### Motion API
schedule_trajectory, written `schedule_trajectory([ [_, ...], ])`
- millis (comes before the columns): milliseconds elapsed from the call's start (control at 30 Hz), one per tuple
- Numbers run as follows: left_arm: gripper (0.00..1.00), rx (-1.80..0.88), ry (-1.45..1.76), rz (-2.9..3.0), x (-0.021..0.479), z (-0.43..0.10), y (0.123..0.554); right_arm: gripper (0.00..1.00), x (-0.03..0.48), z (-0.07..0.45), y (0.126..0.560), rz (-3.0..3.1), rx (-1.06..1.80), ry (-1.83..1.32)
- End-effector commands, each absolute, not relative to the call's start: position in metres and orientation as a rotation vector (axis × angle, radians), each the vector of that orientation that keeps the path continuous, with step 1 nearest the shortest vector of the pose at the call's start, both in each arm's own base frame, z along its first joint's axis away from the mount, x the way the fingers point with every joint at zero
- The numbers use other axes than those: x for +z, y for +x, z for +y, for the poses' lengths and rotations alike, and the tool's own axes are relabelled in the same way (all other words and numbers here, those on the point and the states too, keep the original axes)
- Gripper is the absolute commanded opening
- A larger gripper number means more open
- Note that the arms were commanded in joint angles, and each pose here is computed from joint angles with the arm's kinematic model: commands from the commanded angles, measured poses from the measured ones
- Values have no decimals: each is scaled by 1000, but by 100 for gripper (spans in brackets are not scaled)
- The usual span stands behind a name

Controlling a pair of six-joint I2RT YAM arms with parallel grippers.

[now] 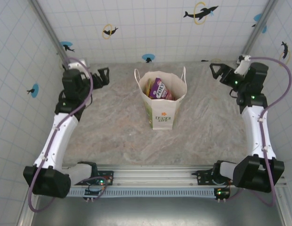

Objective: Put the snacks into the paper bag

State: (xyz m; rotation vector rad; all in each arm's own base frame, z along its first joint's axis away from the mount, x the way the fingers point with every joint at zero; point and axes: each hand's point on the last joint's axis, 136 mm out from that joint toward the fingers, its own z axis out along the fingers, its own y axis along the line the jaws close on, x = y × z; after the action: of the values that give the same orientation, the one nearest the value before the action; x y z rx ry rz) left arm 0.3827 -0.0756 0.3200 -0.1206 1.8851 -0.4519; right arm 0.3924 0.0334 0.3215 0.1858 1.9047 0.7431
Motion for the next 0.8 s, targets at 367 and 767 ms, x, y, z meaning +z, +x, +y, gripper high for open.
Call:
schedule_trajectory([
  [367, 98, 65, -222, 1755, 173, 4, 334, 98, 143, 3, 356, 1949, 376, 185],
  [767, 98, 123, -221, 1769, 97, 17, 290, 98, 79, 9, 327, 1947, 243, 84],
])
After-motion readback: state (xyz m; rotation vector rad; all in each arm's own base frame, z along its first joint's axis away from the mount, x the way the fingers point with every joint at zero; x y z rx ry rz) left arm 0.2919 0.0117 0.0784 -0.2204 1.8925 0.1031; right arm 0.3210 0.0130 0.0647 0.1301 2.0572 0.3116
